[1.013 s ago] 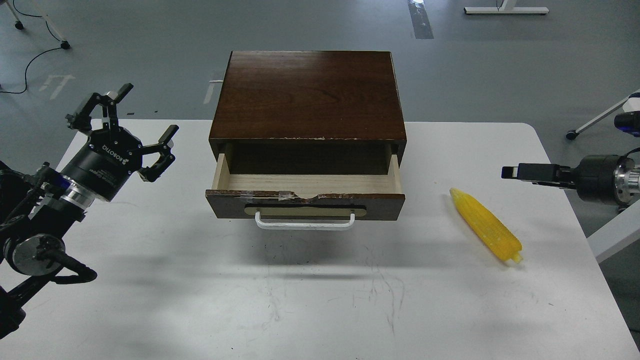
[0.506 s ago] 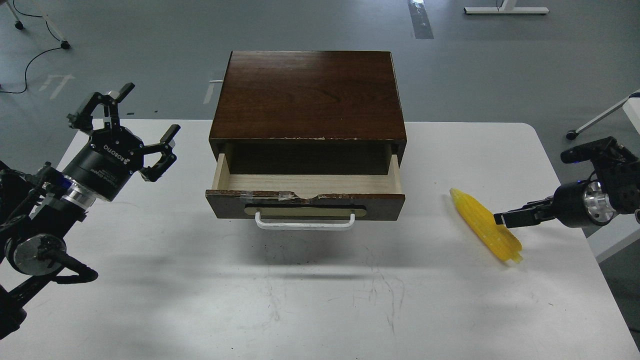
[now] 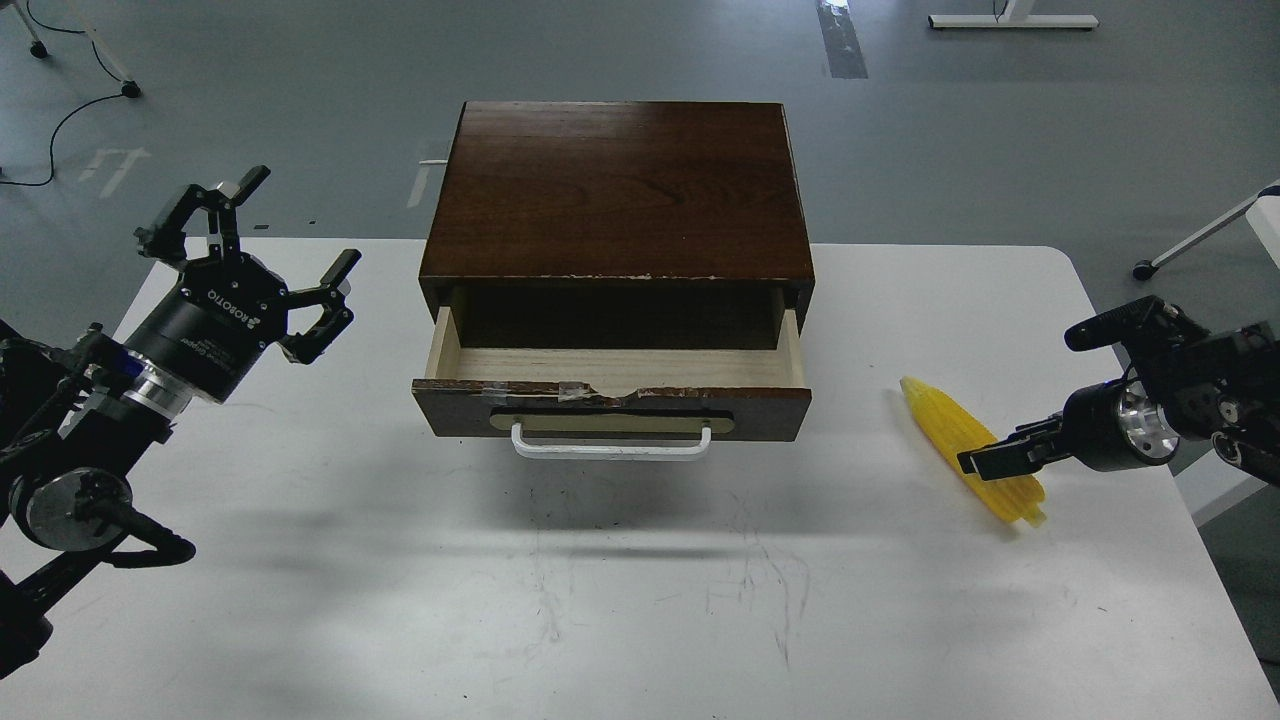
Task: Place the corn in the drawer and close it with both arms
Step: 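Lower the right gripper onto the corn cob and close it, then lift the corn cob with the right gripper and carry it over the drawer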
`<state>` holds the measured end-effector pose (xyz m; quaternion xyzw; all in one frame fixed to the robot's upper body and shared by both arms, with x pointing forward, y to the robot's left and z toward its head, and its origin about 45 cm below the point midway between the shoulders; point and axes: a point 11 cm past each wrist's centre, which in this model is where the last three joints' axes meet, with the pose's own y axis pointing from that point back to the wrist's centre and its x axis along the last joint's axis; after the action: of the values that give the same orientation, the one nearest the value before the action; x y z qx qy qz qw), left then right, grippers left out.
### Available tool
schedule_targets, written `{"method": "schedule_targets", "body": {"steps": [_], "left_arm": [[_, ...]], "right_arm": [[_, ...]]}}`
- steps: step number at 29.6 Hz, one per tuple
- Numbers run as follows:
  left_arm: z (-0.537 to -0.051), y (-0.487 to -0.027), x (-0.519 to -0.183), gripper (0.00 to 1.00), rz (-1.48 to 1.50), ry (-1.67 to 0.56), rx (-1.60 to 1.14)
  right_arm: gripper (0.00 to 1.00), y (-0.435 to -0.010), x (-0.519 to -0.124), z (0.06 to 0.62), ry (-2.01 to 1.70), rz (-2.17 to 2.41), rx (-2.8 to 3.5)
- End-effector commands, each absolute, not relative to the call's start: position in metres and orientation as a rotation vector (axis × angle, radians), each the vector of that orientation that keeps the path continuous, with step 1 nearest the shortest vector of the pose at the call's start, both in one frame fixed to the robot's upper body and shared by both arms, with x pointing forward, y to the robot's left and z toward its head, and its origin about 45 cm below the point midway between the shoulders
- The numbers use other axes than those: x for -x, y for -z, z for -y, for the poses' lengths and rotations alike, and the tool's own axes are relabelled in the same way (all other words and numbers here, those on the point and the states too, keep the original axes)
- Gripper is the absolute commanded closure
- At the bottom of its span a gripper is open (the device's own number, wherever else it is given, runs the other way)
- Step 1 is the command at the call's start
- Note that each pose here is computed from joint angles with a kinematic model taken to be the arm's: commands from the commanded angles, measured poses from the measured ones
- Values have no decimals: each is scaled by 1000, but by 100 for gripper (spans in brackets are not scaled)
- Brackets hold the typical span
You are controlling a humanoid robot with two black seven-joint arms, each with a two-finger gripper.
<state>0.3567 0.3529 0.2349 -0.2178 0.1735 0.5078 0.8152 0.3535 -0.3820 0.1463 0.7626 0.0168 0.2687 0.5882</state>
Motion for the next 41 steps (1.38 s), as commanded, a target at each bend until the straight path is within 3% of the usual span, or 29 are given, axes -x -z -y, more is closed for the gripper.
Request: {"method": "schedule_targets", "body": {"steps": [1, 2, 3, 5, 8, 14, 16, 20, 22, 30, 41], "left_arm": [[-353, -235, -357, 0, -370, -1084, 464], [-353, -235, -357, 0, -369, -1084, 465], [-353, -235, -357, 0, -369, -1084, 465], [-353, -235, -357, 0, -369, -1084, 465], [-354, -236, -357, 0, -367, -1085, 466], [-354, -237, -357, 0, -366, -1084, 466], [-354, -238, -358, 0, -363, -1083, 468], [-353, -239, -359, 0, -361, -1081, 469], [-353, -239, -359, 0, -361, -1081, 469], [-354, -239, -359, 0, -359, -1082, 467], [-358, -242, -358, 0, -349, -1087, 458]], "right_arm": [[44, -142, -349, 384, -612, -62, -1767], [51, -142, -349, 384, -612, -62, -1767], [69, -143, -349, 386, -612, -59, -1765], [90, -145, -350, 386, -615, -55, -1765], [100, -156, -358, 385, -637, -24, -1769], [100, -221, -398, 364, -807, 70, -1766], [99, -274, -423, 341, -915, 150, -1789], [99, -341, -444, 302, -1063, 204, -1814], [98, -374, -450, 250, -1180, 137, -1826], [98, -401, -431, 124, -1401, -199, -1731], [95, -352, -398, 50, -1538, -577, -1514]]}}
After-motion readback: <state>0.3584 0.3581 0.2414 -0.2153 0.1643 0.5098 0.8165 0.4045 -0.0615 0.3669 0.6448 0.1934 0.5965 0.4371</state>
